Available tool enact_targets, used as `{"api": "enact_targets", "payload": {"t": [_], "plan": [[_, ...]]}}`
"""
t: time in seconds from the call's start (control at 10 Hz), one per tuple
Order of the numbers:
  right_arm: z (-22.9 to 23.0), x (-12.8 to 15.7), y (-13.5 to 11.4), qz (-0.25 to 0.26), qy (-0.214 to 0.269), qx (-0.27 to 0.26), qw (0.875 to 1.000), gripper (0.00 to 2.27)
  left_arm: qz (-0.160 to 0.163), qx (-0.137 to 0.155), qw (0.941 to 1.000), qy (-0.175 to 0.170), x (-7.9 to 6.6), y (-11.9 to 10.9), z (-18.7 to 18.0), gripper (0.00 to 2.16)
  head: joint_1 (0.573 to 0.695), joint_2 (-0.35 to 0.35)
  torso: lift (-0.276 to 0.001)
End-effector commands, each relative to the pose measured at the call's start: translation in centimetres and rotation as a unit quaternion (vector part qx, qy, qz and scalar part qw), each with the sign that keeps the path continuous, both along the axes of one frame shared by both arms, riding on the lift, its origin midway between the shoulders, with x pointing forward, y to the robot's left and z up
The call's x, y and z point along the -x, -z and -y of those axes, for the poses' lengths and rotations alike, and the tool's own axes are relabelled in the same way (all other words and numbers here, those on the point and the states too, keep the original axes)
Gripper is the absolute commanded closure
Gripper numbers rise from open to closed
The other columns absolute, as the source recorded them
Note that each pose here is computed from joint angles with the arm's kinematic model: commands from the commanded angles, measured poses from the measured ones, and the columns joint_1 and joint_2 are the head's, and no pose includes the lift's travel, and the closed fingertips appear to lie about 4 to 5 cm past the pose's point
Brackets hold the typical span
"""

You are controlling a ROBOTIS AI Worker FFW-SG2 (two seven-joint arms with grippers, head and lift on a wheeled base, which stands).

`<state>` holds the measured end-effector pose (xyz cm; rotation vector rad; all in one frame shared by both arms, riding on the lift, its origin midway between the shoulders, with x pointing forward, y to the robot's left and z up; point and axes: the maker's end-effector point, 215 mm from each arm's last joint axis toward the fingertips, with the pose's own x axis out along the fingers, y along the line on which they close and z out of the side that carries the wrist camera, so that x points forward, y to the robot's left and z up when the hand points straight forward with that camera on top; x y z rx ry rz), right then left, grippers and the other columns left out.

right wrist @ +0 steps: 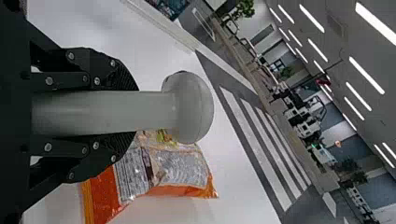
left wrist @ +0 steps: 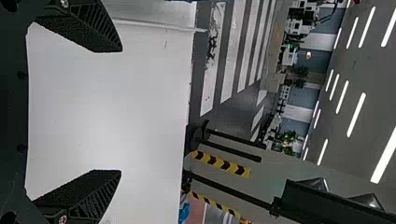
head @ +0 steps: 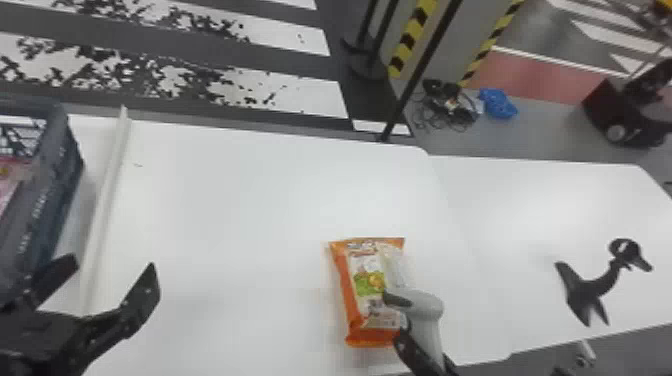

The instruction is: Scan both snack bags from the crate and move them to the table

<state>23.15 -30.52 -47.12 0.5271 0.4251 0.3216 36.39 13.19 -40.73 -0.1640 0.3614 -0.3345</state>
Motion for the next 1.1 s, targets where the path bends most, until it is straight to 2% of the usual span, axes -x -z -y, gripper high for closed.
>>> {"api": "enact_targets", "payload": {"t": [0.0, 0.1, 0.3, 0.4, 0.5, 0.7, 1.0], "plan": [[-3.3, -0.3, 0.3, 0.006, -0.030, 0.022, 0.999, 2.24, 0.003, -0.002, 1.0000, -0.002, -0.2, 0.0, 0.2, 0.06, 0.695, -0.345, -0.087], [-3.6, -0.9, 0.2, 0.023, -0.024, 0.065, 0.997, 2.24, 0.006, -0.005, 1.0000, -0.003, -0.4, -0.3, 0.1, 0.06, 0.695, -0.303, -0.087], [-2.0, -1.6, -0.9, 0.055, 0.014, 0.142, 0.988, 2.24, 0.008, -0.007, 0.9999, -0.009, -0.5, -0.3, -0.2, 0.06, 0.695, -0.281, -0.087], [-1.5, -1.8, -0.8, 0.058, 0.027, 0.182, 0.981, 2.24, 0.009, -0.008, 0.9999, -0.012, -0.5, -0.3, -0.4, 0.06, 0.695, -0.287, -0.087], [-1.4, -1.4, 0.4, 0.044, 0.030, 0.204, 0.977, 2.24, 0.010, -0.008, 0.9998, -0.012, -0.6, -0.4, -0.4, 0.06, 0.695, -0.297, -0.087], [-1.7, -0.6, 2.4, 0.031, 0.034, 0.225, 0.973, 2.24, 0.010, -0.008, 0.9998, -0.014, -0.4, -0.3, -0.5, 0.06, 0.695, -0.299, -0.087], [-1.5, -0.2, 4.7, 0.014, 0.039, 0.227, 0.973, 2.24, 0.016, -0.007, 0.9997, -0.015, 0.0, -0.6, -0.7, 0.06, 0.695, -0.293, -0.087]]}}
